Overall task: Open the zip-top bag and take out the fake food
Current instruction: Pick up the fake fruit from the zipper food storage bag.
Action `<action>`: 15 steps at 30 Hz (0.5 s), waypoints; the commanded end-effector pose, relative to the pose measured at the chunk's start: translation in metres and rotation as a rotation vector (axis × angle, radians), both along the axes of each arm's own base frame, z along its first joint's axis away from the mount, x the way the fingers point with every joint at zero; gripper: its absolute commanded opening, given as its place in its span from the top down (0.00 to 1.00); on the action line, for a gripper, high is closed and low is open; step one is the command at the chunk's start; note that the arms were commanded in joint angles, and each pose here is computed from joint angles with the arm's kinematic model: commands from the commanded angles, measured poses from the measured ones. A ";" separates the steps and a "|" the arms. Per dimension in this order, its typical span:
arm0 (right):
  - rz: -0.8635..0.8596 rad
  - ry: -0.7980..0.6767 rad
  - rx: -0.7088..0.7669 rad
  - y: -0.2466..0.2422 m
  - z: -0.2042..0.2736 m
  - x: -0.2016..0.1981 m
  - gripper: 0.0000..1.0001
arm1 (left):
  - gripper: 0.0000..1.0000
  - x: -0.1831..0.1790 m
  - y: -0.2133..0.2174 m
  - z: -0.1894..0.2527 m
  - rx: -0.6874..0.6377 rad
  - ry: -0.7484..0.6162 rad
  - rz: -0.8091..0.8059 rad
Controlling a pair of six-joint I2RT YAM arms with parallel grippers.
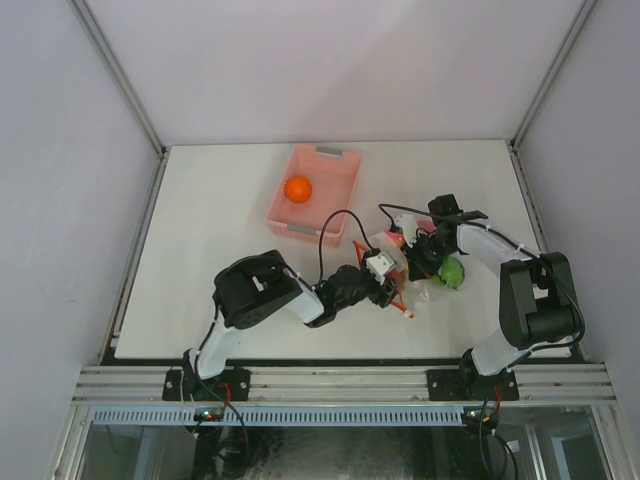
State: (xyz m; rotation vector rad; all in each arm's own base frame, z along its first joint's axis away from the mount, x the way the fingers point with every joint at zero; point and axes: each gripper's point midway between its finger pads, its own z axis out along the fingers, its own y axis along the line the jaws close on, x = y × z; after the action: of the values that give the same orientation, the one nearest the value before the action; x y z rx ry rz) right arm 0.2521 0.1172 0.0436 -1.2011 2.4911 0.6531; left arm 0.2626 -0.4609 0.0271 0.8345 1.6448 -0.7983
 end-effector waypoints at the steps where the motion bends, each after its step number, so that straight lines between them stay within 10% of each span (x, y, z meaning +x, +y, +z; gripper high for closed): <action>1: 0.002 -0.048 0.025 0.008 0.015 0.013 1.00 | 0.53 0.000 0.002 0.039 -0.062 -0.055 0.006; 15: -0.009 -0.072 0.032 0.004 0.023 0.016 1.00 | 0.69 -0.039 0.042 0.057 -0.077 0.131 -0.087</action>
State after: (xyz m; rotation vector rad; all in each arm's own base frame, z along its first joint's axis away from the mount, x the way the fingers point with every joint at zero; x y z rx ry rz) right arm 0.2518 0.1167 0.0437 -1.1987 2.4938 0.6538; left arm 0.2323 -0.4273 0.0671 0.8489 1.6514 -0.8794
